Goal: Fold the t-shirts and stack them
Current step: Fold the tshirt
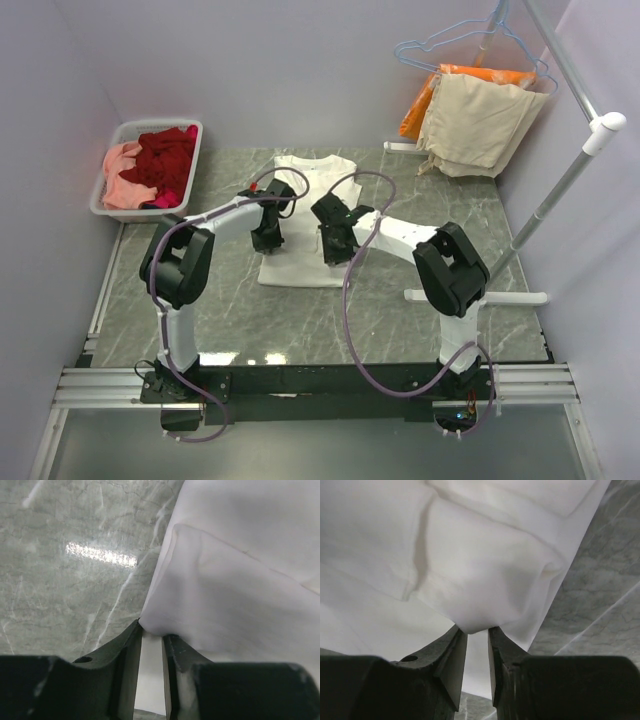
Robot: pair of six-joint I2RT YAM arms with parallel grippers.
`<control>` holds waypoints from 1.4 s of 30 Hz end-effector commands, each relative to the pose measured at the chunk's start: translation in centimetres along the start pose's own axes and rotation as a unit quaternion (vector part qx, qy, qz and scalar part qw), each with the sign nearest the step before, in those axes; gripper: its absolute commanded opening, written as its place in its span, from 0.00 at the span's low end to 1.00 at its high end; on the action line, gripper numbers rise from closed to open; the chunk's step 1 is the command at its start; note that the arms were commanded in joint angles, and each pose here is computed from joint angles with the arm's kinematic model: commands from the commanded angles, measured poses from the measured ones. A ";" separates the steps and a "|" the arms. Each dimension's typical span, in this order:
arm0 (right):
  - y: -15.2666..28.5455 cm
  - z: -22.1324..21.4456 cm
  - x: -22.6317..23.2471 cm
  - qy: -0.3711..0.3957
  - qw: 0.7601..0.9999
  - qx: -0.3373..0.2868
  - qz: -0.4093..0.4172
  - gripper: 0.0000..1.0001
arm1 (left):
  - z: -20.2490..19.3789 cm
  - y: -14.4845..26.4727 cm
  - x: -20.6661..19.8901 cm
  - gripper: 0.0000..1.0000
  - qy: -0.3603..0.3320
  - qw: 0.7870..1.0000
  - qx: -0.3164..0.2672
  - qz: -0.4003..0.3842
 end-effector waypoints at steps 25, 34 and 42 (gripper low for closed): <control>-0.5 14.4 -5.1 -0.094 0.987 -0.119 -0.056 0.24 | 13.4 -0.6 -4.2 0.30 0.045 0.991 -0.124 -0.003; 1.8 17.9 -9.3 -0.181 0.955 -0.209 -0.107 0.16 | 15.6 0.6 -2.9 0.30 0.083 0.984 -0.155 0.012; 4.0 14.4 -10.2 -0.151 0.967 -0.168 -0.117 0.26 | 11.5 2.3 0.1 0.36 0.067 0.992 -0.100 0.027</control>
Point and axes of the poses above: each gripper's point midway between its finger pads, its own y axis back along the fingers, its own x axis along the line the jaws close on, z = x × y, the point moved 1 cm from there along y, back along the fingers, and after that the axes turned 3 degrees about y, right-handed, at the moved point
